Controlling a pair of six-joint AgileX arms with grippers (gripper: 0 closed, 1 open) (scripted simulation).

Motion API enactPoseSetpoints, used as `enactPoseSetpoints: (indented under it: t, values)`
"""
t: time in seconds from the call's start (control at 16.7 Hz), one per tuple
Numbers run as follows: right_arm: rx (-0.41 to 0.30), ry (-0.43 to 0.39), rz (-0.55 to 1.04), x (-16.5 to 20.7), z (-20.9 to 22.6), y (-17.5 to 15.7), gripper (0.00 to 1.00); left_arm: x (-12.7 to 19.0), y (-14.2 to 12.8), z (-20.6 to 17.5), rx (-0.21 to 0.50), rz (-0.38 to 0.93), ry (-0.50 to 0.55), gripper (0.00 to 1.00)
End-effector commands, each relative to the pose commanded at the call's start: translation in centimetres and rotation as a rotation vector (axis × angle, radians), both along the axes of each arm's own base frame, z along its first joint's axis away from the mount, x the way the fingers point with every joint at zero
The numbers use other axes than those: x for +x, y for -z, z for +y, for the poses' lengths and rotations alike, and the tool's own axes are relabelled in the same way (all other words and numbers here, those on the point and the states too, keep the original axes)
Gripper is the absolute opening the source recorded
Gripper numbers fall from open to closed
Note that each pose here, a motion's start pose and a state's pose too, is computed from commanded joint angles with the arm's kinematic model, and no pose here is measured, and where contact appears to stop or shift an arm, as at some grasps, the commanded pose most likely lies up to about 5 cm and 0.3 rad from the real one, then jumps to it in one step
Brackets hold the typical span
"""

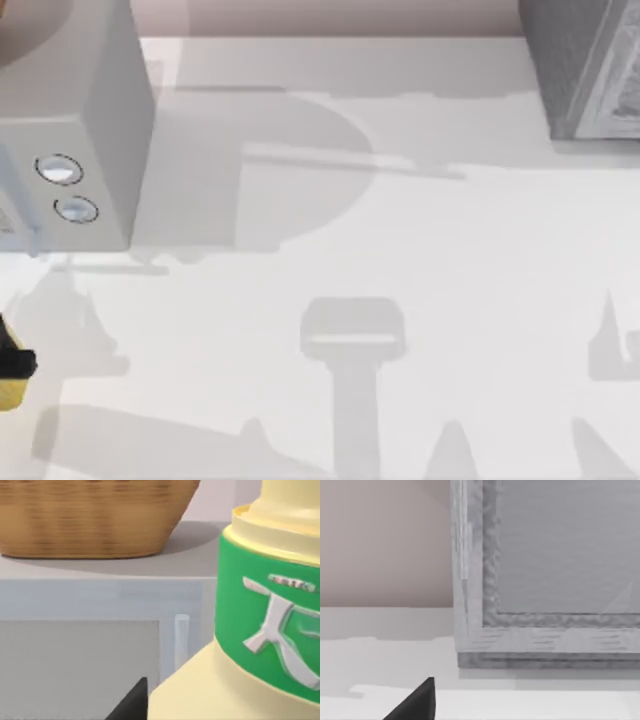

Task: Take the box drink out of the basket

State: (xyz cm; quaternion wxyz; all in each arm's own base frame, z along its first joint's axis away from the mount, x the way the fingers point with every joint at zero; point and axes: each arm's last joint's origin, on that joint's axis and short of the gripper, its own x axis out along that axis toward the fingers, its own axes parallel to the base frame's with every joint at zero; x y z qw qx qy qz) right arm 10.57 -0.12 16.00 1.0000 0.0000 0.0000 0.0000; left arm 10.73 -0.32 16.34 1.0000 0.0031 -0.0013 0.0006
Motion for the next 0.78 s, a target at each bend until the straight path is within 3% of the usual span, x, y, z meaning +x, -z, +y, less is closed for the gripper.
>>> enactPoseSetpoints:
  t: [0.42,0.6,0.78]
  values:
    - [0.000,0.000,0.000,0.0,0.0,0.0,1.00,2.2,-5.4,-3.1,0.014,-0.117,-0.063,0.00]
    - [0.000,0.000,0.000,0.0,0.0,0.0,1.00,3.8,-7.6,-6.3,-0.011,-0.150,-0.112,0.00]
    - [0.000,0.000,0.000,0.0,0.0,0.0,1.00,5.4,-8.1,-10.5,-0.030,-0.130,-0.180,0.00]
